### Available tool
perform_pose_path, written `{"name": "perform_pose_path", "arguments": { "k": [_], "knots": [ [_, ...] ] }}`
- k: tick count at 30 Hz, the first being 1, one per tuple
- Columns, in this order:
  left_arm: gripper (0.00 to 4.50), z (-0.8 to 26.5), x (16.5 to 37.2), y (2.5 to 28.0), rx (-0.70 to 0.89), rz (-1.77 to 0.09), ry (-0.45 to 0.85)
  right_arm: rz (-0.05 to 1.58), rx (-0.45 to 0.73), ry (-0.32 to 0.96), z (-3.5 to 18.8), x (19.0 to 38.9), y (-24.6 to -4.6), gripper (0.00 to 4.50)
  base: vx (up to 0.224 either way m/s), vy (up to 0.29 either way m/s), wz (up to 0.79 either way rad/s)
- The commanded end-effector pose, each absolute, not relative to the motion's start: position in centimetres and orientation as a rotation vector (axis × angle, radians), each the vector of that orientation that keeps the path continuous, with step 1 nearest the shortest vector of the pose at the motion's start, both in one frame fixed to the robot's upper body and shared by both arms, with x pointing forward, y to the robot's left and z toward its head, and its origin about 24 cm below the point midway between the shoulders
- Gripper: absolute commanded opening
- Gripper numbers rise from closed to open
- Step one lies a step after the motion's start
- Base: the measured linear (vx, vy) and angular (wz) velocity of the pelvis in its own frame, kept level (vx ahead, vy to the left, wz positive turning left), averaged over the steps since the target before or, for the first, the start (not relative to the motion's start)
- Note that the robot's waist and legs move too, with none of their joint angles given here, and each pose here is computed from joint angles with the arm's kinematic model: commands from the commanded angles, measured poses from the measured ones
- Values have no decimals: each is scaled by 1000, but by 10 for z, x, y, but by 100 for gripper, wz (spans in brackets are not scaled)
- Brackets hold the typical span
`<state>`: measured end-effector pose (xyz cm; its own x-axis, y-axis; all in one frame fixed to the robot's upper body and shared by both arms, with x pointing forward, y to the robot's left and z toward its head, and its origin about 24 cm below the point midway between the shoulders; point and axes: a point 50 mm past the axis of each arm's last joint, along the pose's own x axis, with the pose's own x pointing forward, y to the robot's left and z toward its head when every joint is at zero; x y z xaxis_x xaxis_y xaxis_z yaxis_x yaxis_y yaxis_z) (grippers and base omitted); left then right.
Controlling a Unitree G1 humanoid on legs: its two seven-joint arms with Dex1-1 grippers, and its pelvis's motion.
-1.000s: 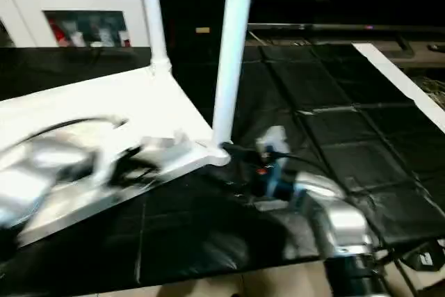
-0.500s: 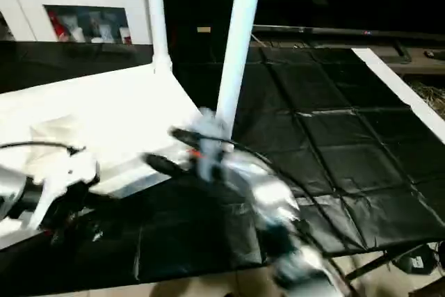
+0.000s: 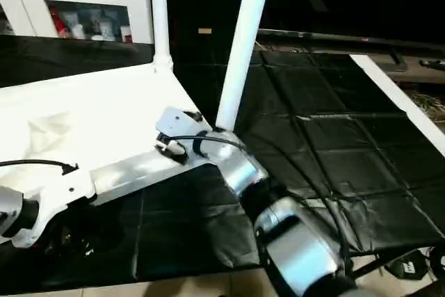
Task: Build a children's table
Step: Rotate table base
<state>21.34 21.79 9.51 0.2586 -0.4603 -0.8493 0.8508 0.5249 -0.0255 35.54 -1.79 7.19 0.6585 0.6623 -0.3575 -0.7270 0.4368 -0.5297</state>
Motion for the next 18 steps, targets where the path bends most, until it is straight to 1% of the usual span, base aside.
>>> {"name": "perform_pose_path", "arguments": {
  "k": [1,2,3,4,5,6,7,8,9,11,12,14,16,17,18],
  "knots": [
    [424,99,222,224,546,-854,906,818,-778,149,63,360,-33,450,0,0,0],
    [430,102,227,225,552,-830,877,780,-808,167,59,362,-42,450,0,0,0],
    [436,102,227,225,552,-830,877,780,-808,167,59,362,-42,450,0,0,0],
    [444,104,232,224,553,-816,850,736,-840,188,55,365,-54,450,0,0,0],
    [448,105,233,224,552,-813,845,728,-847,192,54,366,-56,450,0,0,0],
    [448,105,236,222,550,-807,830,702,-860,211,51,367,-65,450,0,0,0],
    [448,105,238,221,551,-805,823,690,-864,221,50,368,-69,450,0,0,0],
    [448,105,238,221,551,-805,823,690,-864,221,50,368,-69,450,0,0,0],
    [448,105,242,218,554,-800,798,637,-881,255,47,372,-89,450,0,0,0],
    [448,105,246,214,558,-800,778,583,-890,281,48,375,-109,450,0,0,0],
    [448,105,247,213,558,-800,772,570,-891,286,48,376,-113,450,0,0,0],
    [448,104,252,210,552,-782,742,516,-898,301,51,380,-131,450,-3,-2,10],
    [448,104,254,208,550,-776,728,488,-905,307,53,381,-139,450,0,0,0],
    [448,104,257,206,539,-764,708,454,-910,316,55,383,-149,450,0,0,0],
    [448,104,258,206,536,-760,699,441,-911,318,56,384,-153,450,0,0,0]
  ]
}}
